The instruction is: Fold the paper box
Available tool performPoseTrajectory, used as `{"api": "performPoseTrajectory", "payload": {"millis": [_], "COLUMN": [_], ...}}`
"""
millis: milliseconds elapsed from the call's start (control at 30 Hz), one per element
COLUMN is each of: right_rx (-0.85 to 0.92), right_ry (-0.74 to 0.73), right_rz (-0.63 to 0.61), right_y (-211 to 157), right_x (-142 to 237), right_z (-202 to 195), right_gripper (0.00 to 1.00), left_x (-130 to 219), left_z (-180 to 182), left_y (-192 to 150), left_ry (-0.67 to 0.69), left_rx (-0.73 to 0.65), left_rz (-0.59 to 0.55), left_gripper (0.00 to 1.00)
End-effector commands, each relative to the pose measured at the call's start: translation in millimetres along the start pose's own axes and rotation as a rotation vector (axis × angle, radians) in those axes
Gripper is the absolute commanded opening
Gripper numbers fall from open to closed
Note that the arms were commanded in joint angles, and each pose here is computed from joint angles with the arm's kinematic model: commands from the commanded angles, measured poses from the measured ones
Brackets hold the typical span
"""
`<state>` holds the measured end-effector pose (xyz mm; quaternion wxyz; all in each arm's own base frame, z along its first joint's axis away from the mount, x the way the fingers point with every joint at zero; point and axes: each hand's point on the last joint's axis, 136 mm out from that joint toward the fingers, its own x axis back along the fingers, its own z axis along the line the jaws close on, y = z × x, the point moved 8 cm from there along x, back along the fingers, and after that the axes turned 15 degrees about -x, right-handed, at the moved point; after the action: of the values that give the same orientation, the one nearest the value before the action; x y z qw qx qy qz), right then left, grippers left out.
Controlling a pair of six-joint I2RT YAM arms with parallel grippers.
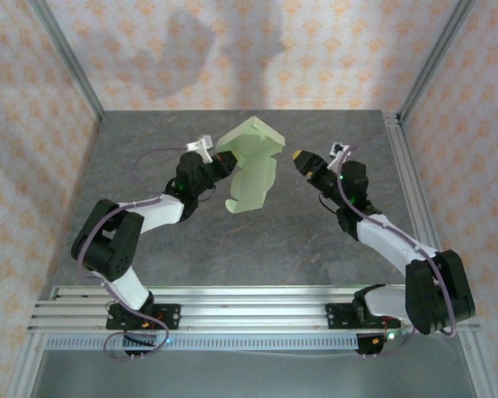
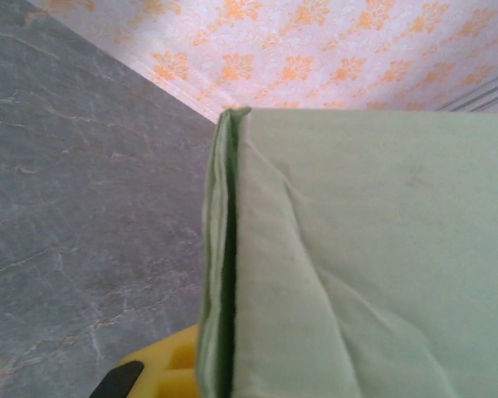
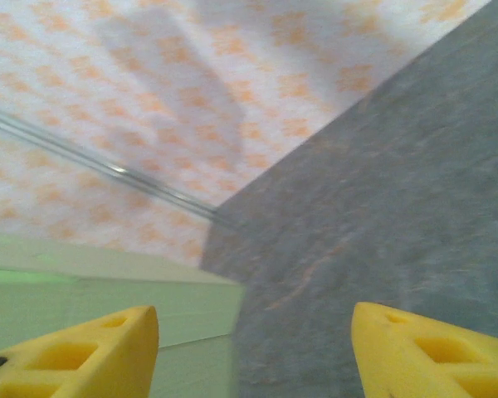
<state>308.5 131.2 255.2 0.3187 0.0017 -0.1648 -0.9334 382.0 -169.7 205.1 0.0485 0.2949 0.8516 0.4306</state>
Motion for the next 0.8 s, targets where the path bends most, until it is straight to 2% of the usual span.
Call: {"api": "performPoseTrajectory", "payload": {"millis": [0, 333, 500, 767], "right_rx": [0.003, 0.022, 0.008, 0.037], "right_ry": [0.179, 0.226, 0.240, 0.197], "right_rz": [0.040, 0.133, 0.145, 0.111], "right_y": [-4, -23, -23, -22], "right_x": [-5, -23, -34, -26], "right_z": [37, 54, 55, 51], "right_gripper": [0.61, 0.57, 0.52, 0.53], "left_x": [-5, -3, -1, 1], "left_z": [-5, -8, -7, -7], "left_y": [9, 7, 5, 7], "left_ry": [-0.048, -0.079, -0.078, -0.069], "left_rx": [0.032, 0.003, -0.003, -0.007], "left_rz": [-0.032, -0.016, -0.019, -0.032], "left_gripper": [0.00, 0.00, 0.00, 0.00]}}
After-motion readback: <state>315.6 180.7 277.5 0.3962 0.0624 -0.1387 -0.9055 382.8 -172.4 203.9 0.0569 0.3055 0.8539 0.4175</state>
